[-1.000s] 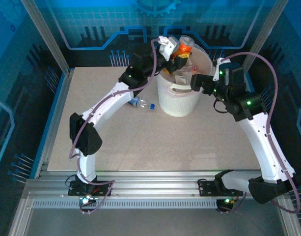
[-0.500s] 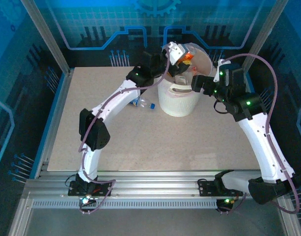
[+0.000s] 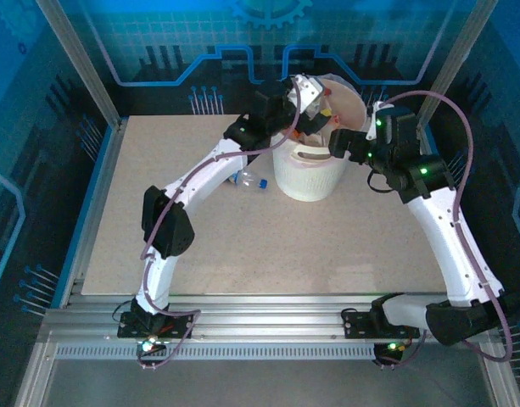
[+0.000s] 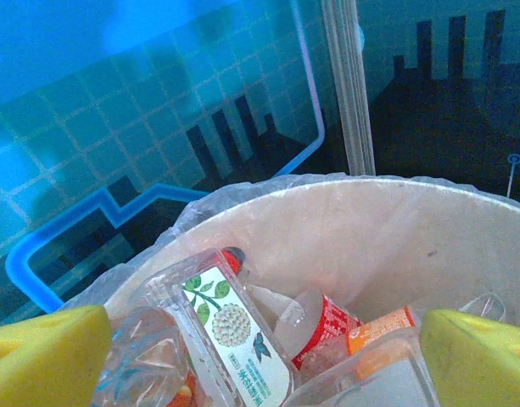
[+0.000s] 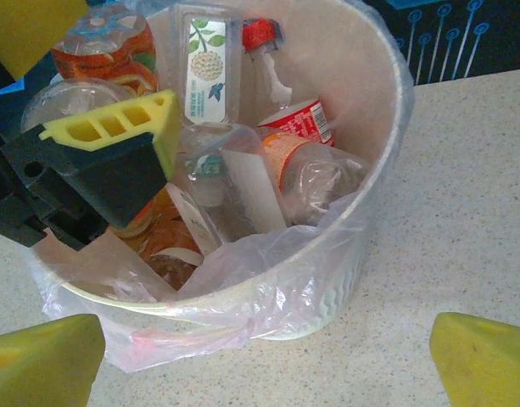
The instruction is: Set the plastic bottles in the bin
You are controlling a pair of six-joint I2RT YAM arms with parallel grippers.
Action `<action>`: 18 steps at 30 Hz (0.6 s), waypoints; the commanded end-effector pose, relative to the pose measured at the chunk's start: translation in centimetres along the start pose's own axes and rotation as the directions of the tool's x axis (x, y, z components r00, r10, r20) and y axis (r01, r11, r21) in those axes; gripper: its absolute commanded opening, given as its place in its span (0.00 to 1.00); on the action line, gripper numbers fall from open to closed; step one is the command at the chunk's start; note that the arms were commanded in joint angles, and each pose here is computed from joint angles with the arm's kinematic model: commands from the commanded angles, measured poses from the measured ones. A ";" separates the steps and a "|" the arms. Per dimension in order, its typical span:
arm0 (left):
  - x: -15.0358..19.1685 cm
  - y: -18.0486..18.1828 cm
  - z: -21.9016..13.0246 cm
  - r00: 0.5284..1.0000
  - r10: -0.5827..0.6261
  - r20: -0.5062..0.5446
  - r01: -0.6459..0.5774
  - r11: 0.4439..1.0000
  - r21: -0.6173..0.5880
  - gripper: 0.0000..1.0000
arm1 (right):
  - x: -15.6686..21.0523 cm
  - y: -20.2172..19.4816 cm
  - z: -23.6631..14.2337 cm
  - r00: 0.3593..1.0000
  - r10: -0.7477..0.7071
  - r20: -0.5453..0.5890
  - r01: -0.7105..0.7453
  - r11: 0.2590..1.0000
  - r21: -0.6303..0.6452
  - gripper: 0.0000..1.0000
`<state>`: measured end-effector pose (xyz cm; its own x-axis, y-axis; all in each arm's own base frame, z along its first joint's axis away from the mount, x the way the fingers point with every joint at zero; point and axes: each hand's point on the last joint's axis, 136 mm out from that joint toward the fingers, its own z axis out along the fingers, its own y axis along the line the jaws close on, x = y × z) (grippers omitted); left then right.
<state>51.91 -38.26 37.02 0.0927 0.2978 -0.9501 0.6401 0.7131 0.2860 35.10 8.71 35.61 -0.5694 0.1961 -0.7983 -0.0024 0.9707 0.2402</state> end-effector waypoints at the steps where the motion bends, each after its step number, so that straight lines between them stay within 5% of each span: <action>1: -4.3 0.1 -1.8 0.995 -0.010 0.101 0.014 0.999 -0.039 0.97 | -1.2 0.4 -0.2 1.000 0.012 0.027 -0.012 1.000 -0.025 1.00; 10: -11.5 -0.8 -8.4 0.952 -0.140 0.272 0.129 0.990 0.060 0.98 | -1.6 0.8 -0.9 0.999 -0.002 0.047 0.005 0.999 -0.051 1.00; 18: -13.4 1.6 -15.3 0.911 -0.213 0.354 0.240 0.970 -0.034 0.99 | -1.9 3.1 -2.4 0.993 -0.072 0.089 0.083 0.988 -0.134 1.00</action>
<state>41.44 -33.72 49.59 0.1952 -0.0080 -0.9807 0.6533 0.7469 0.1239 34.83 9.79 36.51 -0.5574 0.1716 -0.8123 -0.0720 0.9647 0.2532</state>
